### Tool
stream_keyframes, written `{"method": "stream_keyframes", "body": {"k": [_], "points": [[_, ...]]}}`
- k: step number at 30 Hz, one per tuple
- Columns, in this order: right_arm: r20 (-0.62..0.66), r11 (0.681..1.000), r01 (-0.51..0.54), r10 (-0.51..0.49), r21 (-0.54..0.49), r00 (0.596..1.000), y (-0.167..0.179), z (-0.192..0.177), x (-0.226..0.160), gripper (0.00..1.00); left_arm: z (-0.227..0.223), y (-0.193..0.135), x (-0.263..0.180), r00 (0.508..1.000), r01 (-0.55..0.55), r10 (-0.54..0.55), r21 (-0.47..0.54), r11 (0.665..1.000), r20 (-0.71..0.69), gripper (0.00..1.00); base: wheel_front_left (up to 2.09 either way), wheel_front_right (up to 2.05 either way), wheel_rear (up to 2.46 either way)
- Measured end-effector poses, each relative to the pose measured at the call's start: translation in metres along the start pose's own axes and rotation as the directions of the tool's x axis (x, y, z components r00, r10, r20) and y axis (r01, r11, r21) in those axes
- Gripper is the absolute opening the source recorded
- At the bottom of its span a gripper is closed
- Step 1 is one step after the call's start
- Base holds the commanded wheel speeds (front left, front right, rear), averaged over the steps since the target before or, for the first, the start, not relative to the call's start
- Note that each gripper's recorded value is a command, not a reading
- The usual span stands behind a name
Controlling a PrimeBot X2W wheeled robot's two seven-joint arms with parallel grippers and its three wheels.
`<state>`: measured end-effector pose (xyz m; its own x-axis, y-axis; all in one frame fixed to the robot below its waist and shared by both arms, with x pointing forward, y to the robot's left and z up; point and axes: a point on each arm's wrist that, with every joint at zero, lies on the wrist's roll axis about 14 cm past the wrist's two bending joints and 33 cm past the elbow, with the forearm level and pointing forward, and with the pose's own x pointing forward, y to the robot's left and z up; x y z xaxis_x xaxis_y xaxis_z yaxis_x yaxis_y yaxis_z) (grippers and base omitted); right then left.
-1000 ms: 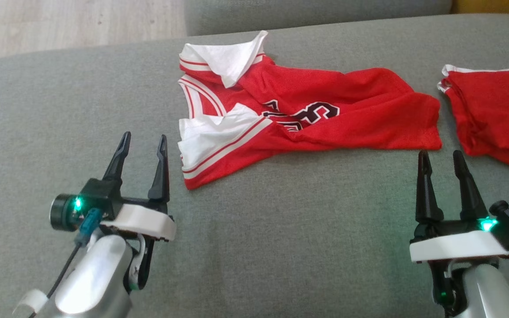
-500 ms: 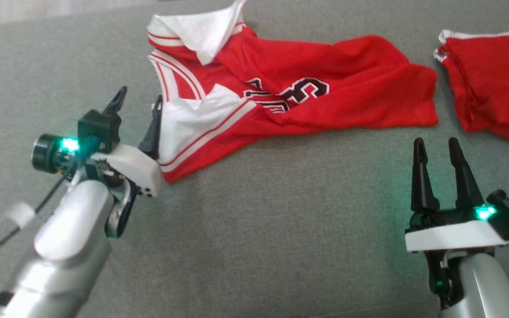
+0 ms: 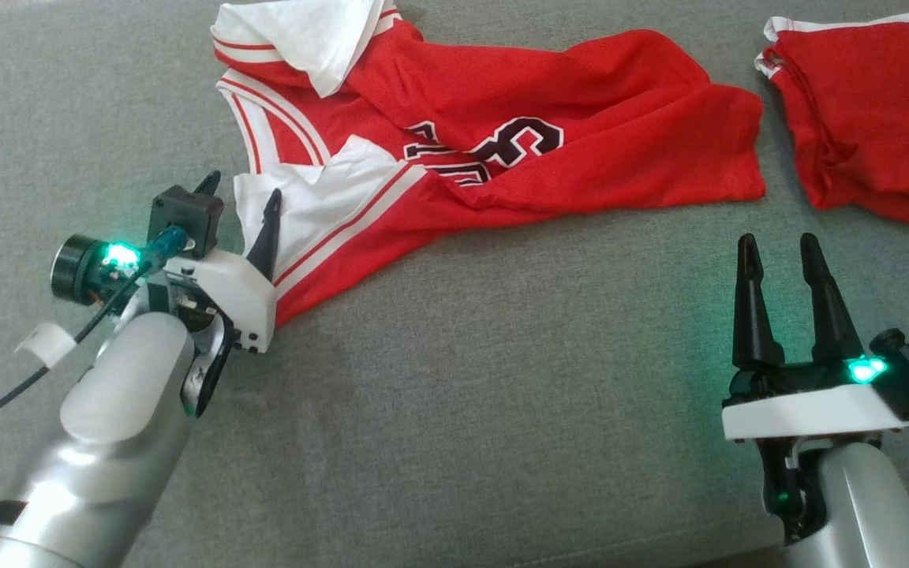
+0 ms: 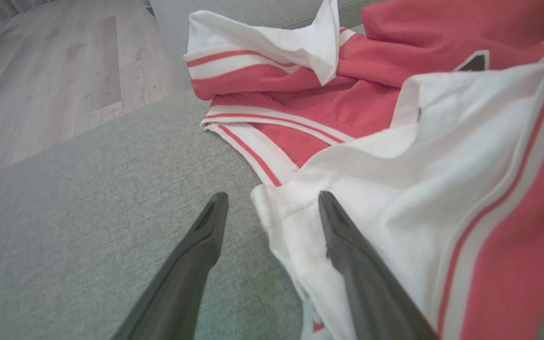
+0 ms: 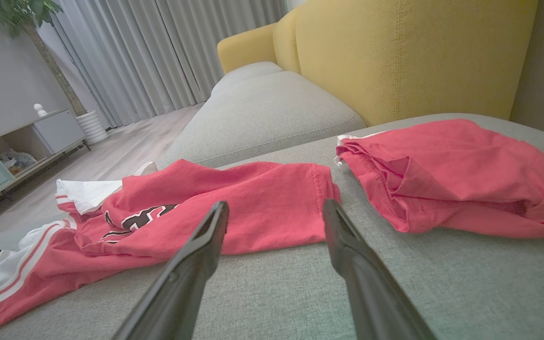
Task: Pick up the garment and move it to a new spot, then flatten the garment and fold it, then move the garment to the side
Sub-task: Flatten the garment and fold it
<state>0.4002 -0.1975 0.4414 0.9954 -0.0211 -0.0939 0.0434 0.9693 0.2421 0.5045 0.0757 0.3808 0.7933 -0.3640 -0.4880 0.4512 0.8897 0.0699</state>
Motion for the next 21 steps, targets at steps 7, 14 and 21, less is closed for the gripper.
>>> {"method": "stream_keyframes", "body": {"k": [7, 14, 21], "points": [[-0.002, 1.0, 0.0, 0.0, 0.0, 1.0, 0.0, -0.001, 0.0, 1.0, 0.0, -0.004, 0.0, 1.0, 0.019, -0.019, 0.011, 1.0, -0.007, 0.0, 0.0, 0.0, 0.0], [0.013, 1.0, -0.007, 0.007, 0.002, 1.0, 0.002, 0.005, 0.0, 1.0, 0.024, -0.003, -0.004, 0.994, 0.013, -0.015, 0.022, 1.0, 0.105, 0.0, 0.0, 0.0, 0.0], [0.039, 1.0, -0.022, 0.022, 0.004, 0.999, 0.008, 0.014, -0.001, 1.0, 0.095, 0.01, -0.02, 0.936, -0.046, -0.005, 0.137, 0.989, 0.352, 0.0, 0.0, 0.0, 0.0]]}}
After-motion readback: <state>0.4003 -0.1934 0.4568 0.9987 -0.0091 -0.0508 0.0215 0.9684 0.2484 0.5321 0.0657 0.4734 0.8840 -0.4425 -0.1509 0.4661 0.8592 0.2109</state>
